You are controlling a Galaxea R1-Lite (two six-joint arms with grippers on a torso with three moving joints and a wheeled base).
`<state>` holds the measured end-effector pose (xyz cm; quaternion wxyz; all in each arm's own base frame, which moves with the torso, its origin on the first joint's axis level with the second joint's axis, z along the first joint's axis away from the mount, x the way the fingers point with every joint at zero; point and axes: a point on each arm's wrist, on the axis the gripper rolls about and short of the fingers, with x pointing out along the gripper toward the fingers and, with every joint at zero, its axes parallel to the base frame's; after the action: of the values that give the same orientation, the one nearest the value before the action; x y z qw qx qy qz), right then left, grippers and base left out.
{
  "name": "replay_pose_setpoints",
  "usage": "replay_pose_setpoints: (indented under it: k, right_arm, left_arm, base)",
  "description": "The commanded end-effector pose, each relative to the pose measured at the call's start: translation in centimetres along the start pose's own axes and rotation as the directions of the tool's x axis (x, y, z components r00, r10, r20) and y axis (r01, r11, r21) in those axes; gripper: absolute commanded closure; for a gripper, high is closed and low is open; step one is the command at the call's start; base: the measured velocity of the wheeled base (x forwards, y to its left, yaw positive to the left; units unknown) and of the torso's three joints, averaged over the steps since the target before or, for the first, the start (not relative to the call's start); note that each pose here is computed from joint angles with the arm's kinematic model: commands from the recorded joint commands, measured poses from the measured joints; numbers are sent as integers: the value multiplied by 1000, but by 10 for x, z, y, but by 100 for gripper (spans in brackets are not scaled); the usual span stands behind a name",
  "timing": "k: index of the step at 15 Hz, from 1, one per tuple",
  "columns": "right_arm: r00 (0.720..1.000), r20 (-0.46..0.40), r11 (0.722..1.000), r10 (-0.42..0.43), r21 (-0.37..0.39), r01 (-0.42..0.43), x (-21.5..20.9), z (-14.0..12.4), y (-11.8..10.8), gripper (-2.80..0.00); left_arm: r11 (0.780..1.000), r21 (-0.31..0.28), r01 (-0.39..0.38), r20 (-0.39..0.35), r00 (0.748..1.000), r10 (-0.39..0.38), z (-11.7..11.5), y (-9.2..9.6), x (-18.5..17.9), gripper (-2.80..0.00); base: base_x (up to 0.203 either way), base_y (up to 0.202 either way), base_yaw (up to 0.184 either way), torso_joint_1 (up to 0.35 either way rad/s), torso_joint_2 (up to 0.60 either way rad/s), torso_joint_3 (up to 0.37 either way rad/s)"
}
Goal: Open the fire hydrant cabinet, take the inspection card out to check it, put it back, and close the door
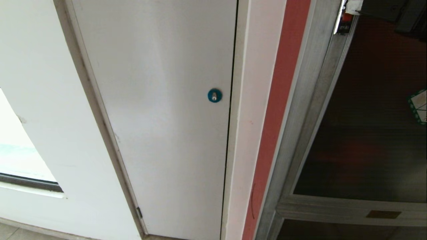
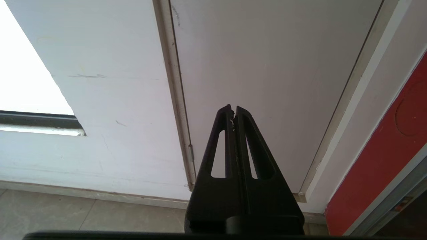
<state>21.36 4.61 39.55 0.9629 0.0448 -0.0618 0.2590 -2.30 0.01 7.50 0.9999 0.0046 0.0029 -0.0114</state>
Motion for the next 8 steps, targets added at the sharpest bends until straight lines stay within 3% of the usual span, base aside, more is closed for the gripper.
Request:
replay_pose_setpoints:
  k: [1,8]
  right_arm:
    - [1000,5,1000,1,-2,-1,1,1,0,0]
    - [1000,-15,1000,-16,5,16,7,-5,-7,0]
  left_arm:
    - [1000,0,0,0,1000,0,0,0,0,0]
    - [1000,0,0,1,1000,0,0,0,0,0]
  base:
    - [0,0,0,0,0,0]
    - [0,0,0,0,0,0]
